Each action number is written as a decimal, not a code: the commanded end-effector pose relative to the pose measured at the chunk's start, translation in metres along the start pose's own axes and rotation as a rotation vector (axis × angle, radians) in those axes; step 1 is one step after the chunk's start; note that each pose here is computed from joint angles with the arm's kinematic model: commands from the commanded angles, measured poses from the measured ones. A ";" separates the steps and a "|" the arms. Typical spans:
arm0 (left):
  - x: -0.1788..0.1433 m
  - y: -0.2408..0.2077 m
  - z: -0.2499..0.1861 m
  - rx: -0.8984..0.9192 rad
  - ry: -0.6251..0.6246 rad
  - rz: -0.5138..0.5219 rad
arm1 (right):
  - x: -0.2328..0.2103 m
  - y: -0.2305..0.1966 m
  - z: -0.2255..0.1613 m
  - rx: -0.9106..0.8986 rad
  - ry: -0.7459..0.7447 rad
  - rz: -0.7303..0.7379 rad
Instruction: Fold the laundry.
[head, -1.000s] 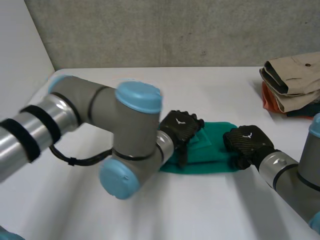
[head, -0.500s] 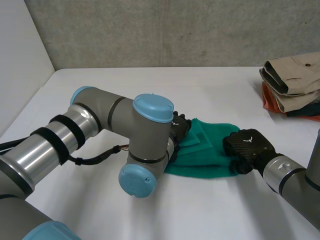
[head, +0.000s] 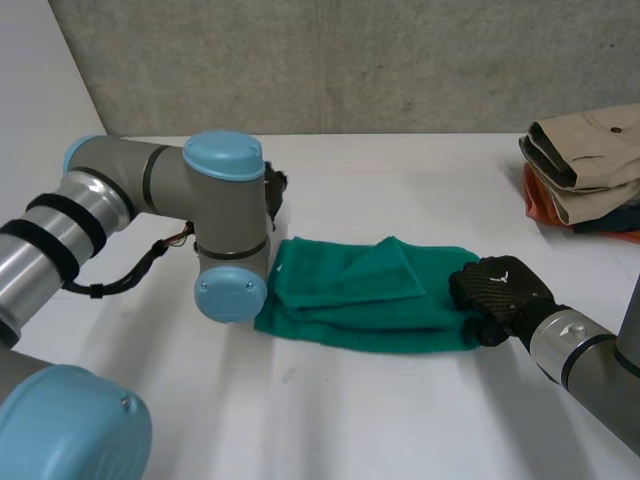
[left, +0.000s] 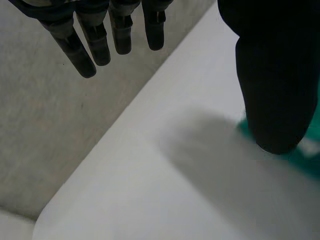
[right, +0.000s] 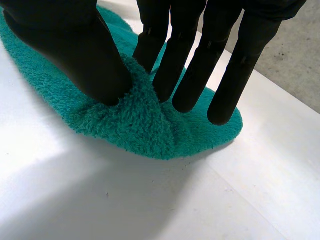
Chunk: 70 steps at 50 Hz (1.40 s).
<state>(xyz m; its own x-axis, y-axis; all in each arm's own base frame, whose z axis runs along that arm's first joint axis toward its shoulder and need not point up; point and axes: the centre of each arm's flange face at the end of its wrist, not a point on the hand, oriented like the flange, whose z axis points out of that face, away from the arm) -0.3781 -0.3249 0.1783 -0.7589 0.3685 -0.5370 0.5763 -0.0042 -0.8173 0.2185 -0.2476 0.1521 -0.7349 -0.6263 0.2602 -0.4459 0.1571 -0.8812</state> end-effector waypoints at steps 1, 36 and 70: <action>0.040 -0.032 -0.041 0.128 0.198 -0.031 | 0.001 0.000 -0.001 0.001 0.004 -0.009; 0.075 -0.002 -0.021 0.068 0.227 0.041 | 0.004 0.001 0.000 -0.002 0.015 -0.014; 0.078 -0.043 -0.096 0.174 0.469 -0.093 | 0.018 0.012 0.001 -0.045 0.068 -0.109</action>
<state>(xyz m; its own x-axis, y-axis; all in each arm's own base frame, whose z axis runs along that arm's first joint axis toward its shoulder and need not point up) -0.4097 -0.2495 0.2014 -0.6629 0.6190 -0.4212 0.4604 -0.1065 -0.8813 0.1894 -0.2654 0.1456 -0.7142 -0.5674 0.4098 -0.5707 0.1331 -0.8103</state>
